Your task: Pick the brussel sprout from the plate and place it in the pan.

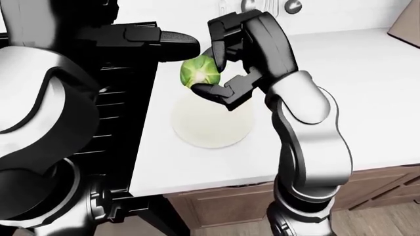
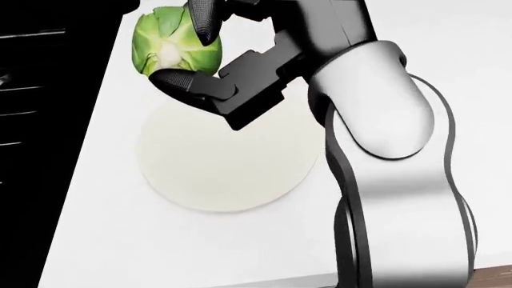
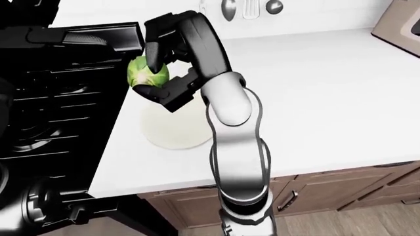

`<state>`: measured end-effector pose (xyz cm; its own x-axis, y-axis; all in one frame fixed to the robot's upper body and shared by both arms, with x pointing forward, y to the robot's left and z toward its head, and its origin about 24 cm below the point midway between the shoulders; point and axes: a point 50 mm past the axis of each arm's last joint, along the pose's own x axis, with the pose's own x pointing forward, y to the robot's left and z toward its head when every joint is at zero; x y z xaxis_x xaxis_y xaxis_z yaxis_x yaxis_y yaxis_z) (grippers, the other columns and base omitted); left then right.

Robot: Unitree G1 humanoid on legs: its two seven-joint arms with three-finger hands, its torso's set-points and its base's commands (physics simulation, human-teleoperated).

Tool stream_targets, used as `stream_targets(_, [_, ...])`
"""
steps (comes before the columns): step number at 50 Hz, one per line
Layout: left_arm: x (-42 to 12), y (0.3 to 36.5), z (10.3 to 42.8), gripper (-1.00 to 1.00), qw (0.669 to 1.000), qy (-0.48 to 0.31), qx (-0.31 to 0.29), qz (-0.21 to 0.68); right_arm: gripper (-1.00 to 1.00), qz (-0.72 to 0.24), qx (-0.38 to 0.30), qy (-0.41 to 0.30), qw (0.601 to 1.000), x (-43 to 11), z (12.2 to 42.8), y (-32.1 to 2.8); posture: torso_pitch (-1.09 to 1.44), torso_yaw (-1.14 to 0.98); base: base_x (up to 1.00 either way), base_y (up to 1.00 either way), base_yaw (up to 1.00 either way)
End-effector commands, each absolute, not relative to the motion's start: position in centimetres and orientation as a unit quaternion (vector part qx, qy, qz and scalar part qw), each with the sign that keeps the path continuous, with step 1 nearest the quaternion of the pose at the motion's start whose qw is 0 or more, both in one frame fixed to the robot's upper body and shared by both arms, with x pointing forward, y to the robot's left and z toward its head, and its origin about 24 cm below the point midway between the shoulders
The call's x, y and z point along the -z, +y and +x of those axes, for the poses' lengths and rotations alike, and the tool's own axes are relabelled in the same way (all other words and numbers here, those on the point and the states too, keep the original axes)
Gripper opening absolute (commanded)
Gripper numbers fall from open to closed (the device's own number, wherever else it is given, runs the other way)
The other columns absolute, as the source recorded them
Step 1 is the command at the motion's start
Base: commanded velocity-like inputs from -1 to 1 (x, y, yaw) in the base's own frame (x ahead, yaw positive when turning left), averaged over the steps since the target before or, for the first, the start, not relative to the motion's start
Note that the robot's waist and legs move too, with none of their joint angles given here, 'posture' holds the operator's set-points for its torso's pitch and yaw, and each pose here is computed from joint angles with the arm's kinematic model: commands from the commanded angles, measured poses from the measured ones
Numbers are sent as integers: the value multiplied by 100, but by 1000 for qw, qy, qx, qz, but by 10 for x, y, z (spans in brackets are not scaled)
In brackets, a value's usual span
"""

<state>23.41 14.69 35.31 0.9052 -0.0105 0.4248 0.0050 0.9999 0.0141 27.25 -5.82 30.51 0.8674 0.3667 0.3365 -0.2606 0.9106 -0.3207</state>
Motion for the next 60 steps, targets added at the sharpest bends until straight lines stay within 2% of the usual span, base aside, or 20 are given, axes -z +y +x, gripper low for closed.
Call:
stream_targets(1, [-363,149,229,100,969,-246,-2,-4,-100,-133,-159,-236,949,-318,265,-58,0,0,0,0,0])
stream_targets(60, [-362,148,229,100,969,-247,-1,-2,-100,-131,-144,-244,950,-321,268,-65,0,0,-14,0,0])
